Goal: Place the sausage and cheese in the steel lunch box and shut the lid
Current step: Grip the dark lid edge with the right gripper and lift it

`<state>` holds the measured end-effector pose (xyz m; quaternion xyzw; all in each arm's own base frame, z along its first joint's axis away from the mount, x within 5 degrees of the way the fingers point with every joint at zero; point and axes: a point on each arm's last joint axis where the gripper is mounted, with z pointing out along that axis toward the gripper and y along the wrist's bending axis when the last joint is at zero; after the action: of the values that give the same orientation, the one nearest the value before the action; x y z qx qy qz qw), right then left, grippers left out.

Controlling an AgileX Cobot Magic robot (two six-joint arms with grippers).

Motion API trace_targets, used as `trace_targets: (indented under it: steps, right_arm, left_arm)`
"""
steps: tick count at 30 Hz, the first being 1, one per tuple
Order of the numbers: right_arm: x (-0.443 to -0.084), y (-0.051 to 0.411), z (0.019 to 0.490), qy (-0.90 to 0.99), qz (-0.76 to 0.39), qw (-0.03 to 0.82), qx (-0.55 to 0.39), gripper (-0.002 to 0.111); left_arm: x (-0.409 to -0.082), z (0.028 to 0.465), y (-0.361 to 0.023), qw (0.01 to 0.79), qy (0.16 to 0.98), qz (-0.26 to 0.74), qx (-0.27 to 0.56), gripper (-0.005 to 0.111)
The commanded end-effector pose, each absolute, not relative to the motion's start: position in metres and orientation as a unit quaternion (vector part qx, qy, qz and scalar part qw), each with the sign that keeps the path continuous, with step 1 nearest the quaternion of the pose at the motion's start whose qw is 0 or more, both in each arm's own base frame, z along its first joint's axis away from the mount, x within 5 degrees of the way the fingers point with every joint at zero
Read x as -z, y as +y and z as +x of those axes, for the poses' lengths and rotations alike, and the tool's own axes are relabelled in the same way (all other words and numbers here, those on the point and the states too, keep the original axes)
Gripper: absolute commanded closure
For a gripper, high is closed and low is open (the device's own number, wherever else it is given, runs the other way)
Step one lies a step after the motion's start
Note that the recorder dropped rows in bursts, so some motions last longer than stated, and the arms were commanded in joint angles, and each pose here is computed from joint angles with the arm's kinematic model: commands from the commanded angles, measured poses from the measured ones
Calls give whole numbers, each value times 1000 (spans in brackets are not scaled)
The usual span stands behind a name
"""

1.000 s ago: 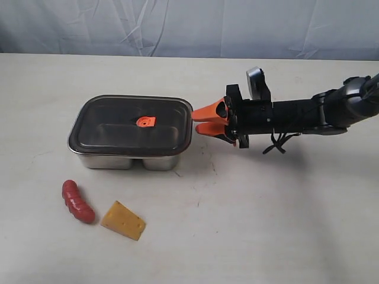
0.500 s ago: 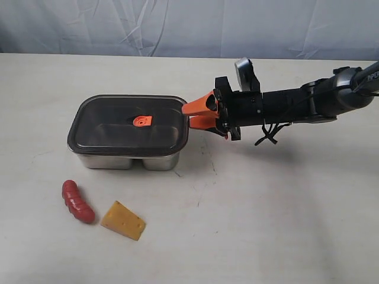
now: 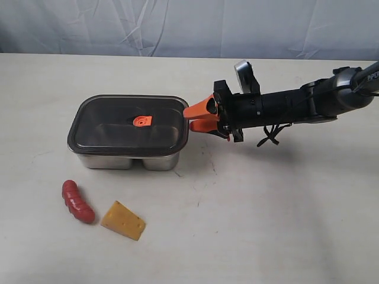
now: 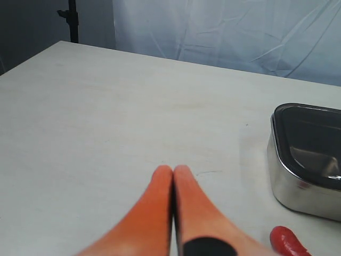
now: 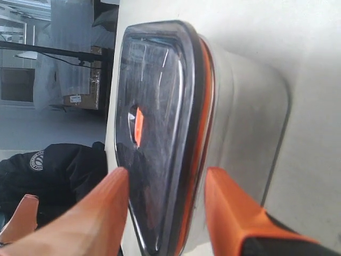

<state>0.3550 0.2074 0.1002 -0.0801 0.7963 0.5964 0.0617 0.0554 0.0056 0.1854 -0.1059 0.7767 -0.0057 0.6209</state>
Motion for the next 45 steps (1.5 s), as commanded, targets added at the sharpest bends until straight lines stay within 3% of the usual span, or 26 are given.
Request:
trace_targets:
  steps: [1,16,20,22,45]
  right_arm:
    - [-101,209,355,797,-87,62,-595,63]
    - [-101,218,349,795,-97,55,-596,65]
    - [-101,218,349,795,-97,55,-596,100]
    - [-101,218,349,796,-98,55,-595,109]
    - [-115,197,367,764,-62,90,-636,109]
  left_arm:
    - [-186,55,5,626,773,-104,6,107]
    - [-186,55,5,626,773,-104,6,107]
    - [-186,55,5,626,773,-104,6,107]
    - [-186,55,5,626,773,-104,6,107]
    - [-186,55,5,626,773,-104,6,107]
